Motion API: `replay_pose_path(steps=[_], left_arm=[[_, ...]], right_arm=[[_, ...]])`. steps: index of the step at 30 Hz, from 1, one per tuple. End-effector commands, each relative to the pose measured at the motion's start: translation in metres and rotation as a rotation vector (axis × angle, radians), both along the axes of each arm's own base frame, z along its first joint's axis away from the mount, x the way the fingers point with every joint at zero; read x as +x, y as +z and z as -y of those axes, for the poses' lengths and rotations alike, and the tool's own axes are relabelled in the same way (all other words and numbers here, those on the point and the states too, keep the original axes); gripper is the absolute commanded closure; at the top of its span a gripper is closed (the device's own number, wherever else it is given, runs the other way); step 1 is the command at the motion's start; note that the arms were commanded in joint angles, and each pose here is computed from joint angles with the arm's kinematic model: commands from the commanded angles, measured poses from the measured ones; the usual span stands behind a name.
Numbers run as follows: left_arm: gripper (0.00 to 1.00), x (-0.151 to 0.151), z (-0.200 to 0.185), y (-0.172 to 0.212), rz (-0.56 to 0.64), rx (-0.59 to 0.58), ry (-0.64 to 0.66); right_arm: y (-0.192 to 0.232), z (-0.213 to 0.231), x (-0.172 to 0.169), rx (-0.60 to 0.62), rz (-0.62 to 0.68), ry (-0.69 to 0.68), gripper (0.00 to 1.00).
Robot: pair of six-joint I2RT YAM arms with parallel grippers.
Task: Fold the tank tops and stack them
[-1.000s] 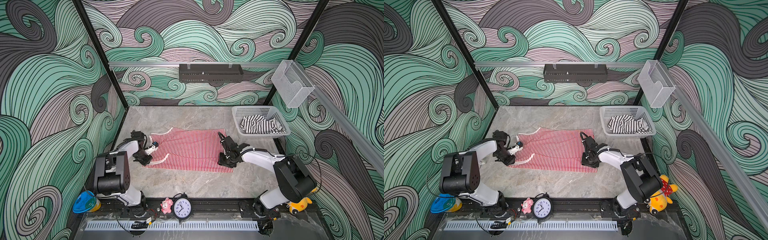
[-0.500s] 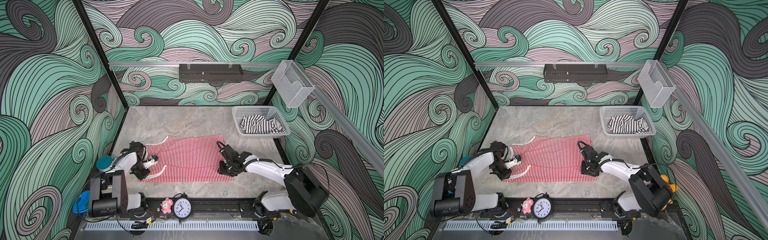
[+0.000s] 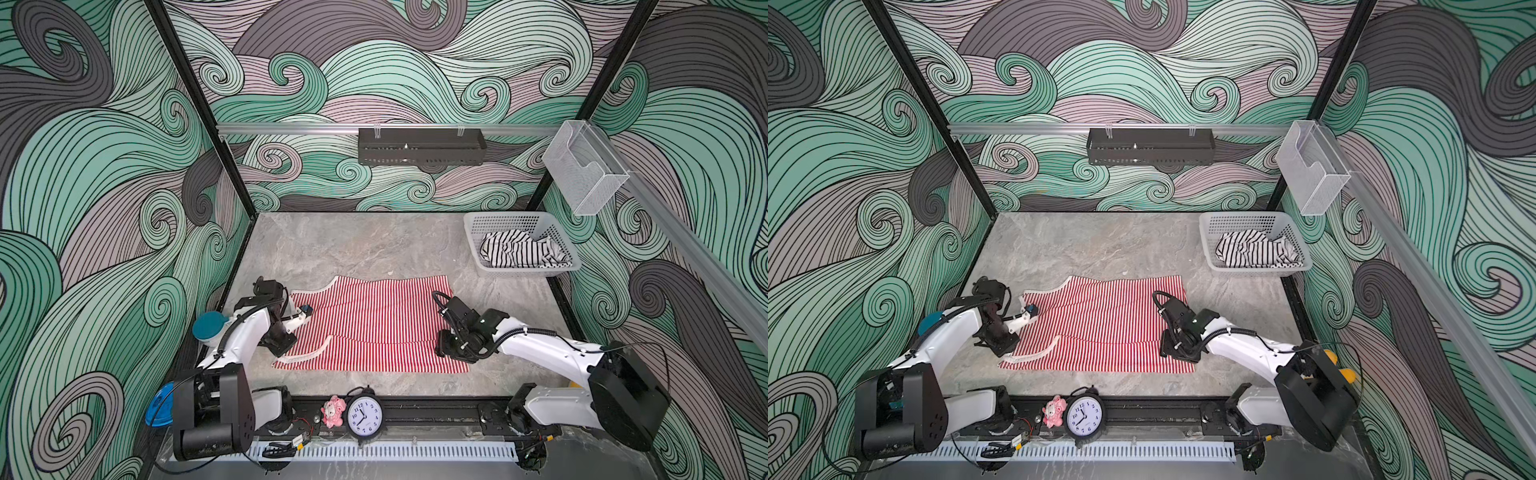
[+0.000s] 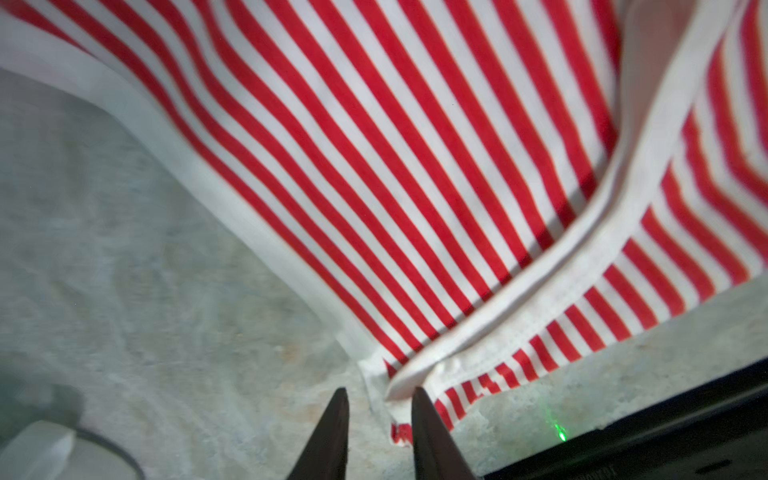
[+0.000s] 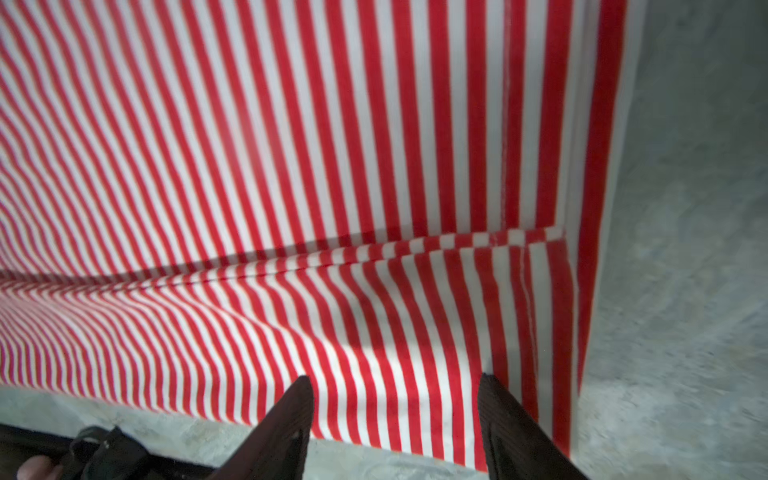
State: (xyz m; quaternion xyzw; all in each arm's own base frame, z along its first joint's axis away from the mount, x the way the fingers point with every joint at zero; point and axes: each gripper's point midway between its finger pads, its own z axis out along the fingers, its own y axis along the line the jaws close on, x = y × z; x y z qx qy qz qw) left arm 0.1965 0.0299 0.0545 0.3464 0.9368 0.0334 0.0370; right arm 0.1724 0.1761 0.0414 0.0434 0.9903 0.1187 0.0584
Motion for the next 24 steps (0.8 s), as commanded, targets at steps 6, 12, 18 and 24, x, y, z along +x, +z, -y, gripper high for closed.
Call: replay_pose_path(steps=[6, 12, 18, 24], left_arm=[[0.55, 0.090, 0.040, 0.065, 0.150, -0.280, 0.110], [0.51, 0.170, 0.064, 0.070, 0.226, -0.220, 0.125], [0.57, 0.218, 0.091, 0.046, 0.142, -0.158, 0.162], [0.60, 0.248, 0.100, 0.023, 0.093, -0.173, 0.211]], right_arm=[[0.058, 0.006, 0.089, -0.021, 0.154, -0.012, 0.31], [0.058, 0.029, 0.175, -0.058, 0.167, -0.063, 0.37], [0.032, 0.037, 0.235, -0.068, 0.124, -0.085, 0.49], [0.008, 0.038, 0.260, -0.076, 0.077, -0.098, 0.56]])
